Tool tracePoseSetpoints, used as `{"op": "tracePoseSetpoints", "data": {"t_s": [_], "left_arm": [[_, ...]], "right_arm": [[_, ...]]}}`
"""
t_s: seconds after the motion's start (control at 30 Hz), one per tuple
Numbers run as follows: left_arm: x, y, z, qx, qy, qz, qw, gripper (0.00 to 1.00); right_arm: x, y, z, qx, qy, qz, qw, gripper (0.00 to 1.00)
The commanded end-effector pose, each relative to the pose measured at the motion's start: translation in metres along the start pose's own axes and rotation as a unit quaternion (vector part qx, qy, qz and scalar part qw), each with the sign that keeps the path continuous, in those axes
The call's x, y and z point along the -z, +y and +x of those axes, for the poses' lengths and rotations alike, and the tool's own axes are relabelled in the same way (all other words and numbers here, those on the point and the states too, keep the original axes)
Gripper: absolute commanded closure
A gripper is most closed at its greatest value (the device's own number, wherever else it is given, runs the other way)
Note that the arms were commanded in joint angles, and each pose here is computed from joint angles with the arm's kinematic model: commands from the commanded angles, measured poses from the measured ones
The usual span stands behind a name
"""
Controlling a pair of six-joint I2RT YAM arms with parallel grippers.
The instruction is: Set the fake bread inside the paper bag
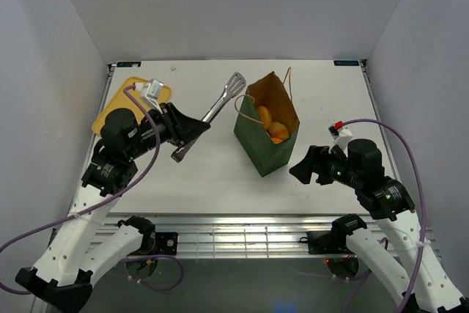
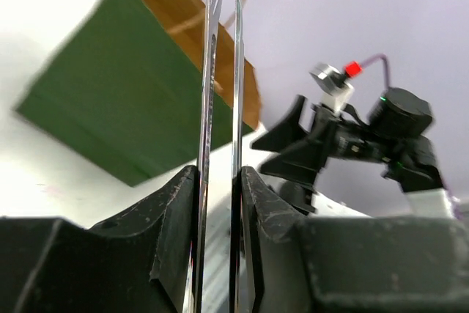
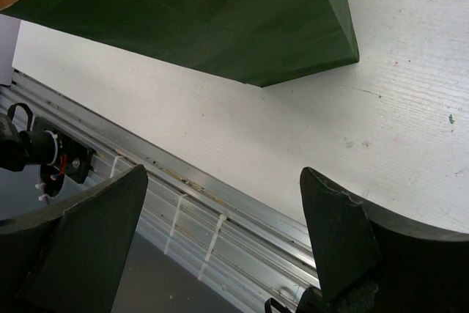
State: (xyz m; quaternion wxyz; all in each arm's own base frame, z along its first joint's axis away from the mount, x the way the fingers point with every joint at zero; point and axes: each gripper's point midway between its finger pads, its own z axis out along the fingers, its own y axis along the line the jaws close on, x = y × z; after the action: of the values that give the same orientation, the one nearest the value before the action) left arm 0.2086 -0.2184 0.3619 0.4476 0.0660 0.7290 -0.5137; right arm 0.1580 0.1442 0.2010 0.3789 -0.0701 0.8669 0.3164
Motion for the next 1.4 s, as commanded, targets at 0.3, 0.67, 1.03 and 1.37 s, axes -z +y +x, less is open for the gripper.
{"op": "tracePoseSetpoints", "data": {"t_s": [0.3, 0.67, 1.03, 1.37], "left_arm": [[0.042, 0.066, -0.065, -0.173, -0.115, -0.244, 0.948, 0.60], [0.050, 0.140, -0.069, -0.227, -0.208, -0.346, 0.886, 0.60], [0.004, 0.226, -0.025, -0.148, -0.186, -0.406, 0.883, 0.62], [-0.019, 0.278, 0.035, -0.103, -0.121, -0.422, 0.892, 0.62]], "right_arm": [[0.005, 0.004, -0.005, 0.014, -0.014, -0.008, 1.000, 0.10], [0.008, 0.007, -0.004, 0.008, -0.011, -0.012, 1.000, 0.10], [0.015, 0.007, -0.002, 0.002, -0.013, -0.006, 1.000, 0.10], [0.021, 0.006, -0.001, 0.005, -0.014, 0.002, 1.000, 0.10]]}}
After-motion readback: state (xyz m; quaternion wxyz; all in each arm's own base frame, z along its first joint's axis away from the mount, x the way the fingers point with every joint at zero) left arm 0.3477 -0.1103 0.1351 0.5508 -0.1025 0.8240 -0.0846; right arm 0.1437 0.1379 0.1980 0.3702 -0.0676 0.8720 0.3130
